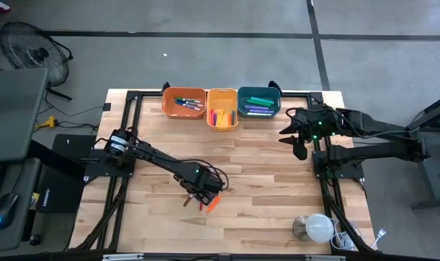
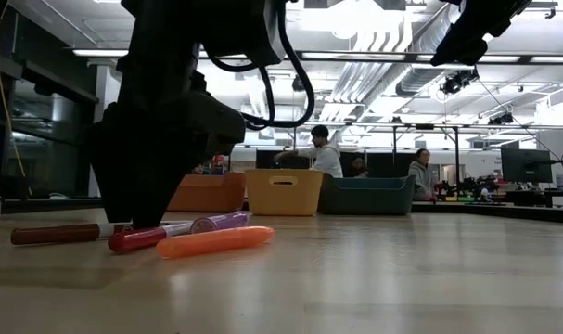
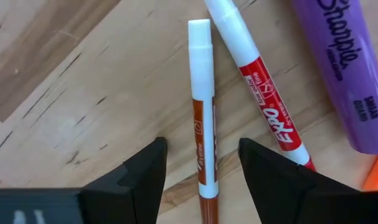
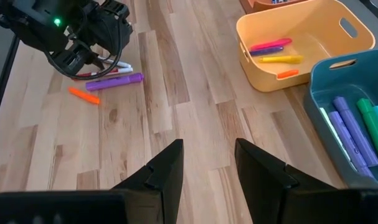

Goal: Pick & Place Markers
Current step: Put the brown marker into the orange bin

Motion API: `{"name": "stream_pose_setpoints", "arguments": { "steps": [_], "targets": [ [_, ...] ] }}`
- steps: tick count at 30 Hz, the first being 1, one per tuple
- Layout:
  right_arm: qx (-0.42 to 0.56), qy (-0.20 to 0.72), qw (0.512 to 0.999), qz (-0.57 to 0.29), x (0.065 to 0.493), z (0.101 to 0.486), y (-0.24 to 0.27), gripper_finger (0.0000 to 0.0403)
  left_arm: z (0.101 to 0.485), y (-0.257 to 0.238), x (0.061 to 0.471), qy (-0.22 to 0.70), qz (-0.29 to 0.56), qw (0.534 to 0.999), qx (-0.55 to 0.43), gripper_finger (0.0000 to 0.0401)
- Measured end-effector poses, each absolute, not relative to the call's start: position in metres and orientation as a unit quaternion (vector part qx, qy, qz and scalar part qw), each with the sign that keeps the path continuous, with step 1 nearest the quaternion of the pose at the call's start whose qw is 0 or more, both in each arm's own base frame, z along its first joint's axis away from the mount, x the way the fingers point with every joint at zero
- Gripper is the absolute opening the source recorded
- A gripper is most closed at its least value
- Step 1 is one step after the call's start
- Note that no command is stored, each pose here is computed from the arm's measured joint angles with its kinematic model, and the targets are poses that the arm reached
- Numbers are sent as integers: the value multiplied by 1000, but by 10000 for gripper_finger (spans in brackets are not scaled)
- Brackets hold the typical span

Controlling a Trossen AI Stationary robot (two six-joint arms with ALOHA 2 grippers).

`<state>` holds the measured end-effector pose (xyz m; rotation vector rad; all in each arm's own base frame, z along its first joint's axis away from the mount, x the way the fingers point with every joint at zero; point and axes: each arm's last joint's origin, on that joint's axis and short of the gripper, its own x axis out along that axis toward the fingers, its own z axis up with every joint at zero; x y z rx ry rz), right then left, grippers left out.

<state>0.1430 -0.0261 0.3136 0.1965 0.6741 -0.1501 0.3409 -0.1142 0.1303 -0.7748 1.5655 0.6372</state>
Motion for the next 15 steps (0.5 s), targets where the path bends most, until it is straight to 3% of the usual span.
{"name": "stream_pose_setpoints", "arguments": {
  "steps": [8, 15],
  "targets": [
    [99, 330, 936, -74, 143, 313, -26, 134, 129, -114, 342, 669, 275, 606, -332, 195],
    [101, 331, 935, -75, 143, 313, -26, 134, 127, -116, 345, 659, 272, 612, -342, 142]
  ]
}}
